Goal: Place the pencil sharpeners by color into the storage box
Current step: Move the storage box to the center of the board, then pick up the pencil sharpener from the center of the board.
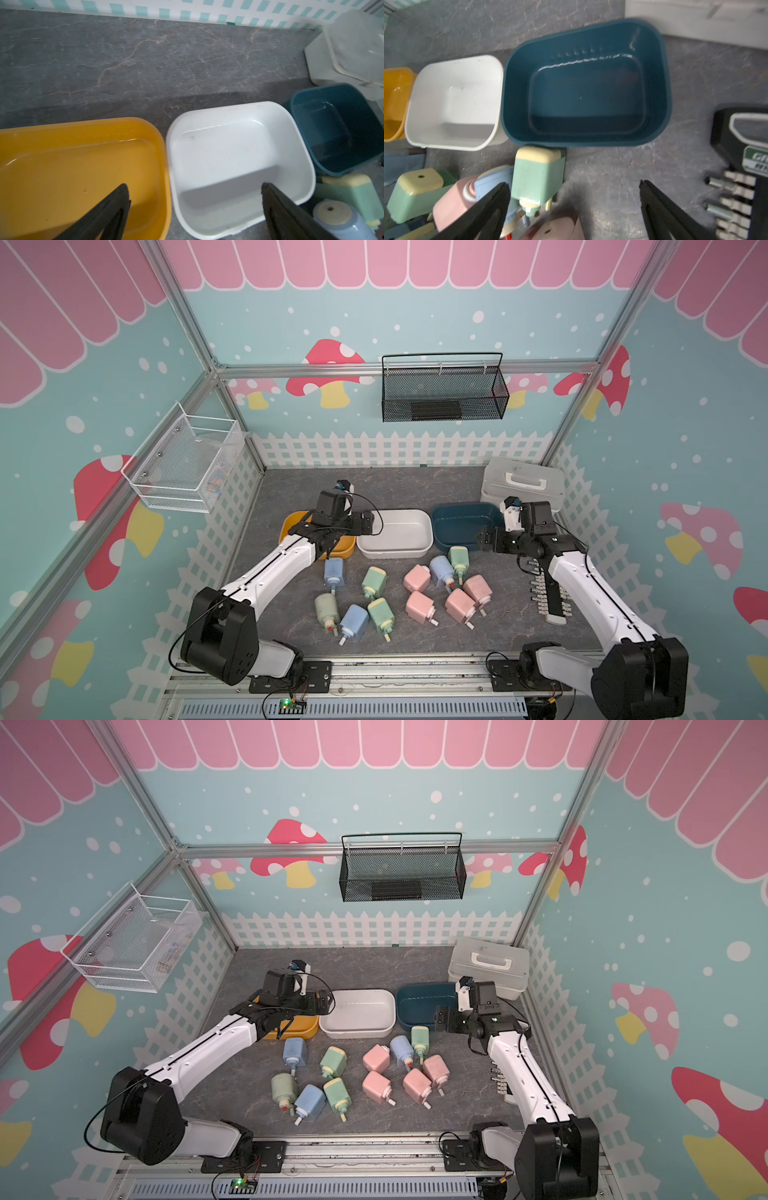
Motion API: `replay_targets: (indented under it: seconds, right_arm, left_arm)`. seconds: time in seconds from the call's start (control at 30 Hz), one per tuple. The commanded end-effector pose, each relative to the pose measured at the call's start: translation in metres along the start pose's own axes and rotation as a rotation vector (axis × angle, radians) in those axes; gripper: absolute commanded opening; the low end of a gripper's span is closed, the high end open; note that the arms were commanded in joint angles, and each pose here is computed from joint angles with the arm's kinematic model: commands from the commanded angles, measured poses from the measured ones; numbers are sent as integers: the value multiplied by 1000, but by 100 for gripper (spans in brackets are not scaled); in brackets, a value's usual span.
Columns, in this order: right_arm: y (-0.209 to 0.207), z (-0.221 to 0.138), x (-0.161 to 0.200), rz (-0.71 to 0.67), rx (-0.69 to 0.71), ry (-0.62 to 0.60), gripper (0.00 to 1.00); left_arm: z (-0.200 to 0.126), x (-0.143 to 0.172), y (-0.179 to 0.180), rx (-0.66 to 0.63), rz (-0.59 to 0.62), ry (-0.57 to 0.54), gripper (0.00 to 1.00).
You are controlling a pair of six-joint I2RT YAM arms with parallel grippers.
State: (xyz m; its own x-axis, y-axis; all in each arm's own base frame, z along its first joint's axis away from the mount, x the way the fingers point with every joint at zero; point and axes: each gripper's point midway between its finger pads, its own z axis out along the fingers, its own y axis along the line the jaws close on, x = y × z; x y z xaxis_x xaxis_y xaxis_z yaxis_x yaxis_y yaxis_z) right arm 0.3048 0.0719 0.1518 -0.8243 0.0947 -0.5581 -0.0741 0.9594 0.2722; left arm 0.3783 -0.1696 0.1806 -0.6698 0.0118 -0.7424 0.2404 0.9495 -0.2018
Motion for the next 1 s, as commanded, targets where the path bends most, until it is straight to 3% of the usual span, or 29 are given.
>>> replay_targets:
  seconds: [0.0, 0.07, 0.17, 0.33, 0.47, 0.7, 0.97]
  right_arm:
    - [-3, 1, 57, 79, 58, 136, 96]
    - [-3, 1, 76, 82, 85, 149, 95]
    - [5, 1, 91, 63, 67, 159, 93]
    - [21, -1, 105, -19, 9, 171, 91]
    - [18, -3, 113, -56, 34, 206, 84]
    - [20, 7, 121, -137, 67, 282, 80]
    - [-4, 12, 129, -148, 236, 343, 71]
  left_arm:
    - [-21, -27, -26, -39, 55, -126, 99]
    - [-25, -32, -38, -45, 93, -156, 99]
    - [-23, -34, -42, -29, 46, -172, 99]
    - [-19, -29, -69, 178, -7, -267, 99]
    - [-28, -28, -91, 349, -22, -323, 99]
    - [-14, -18, -89, 264, 31, -190, 99]
    - [-4, 0, -104, 230, 96, -137, 99]
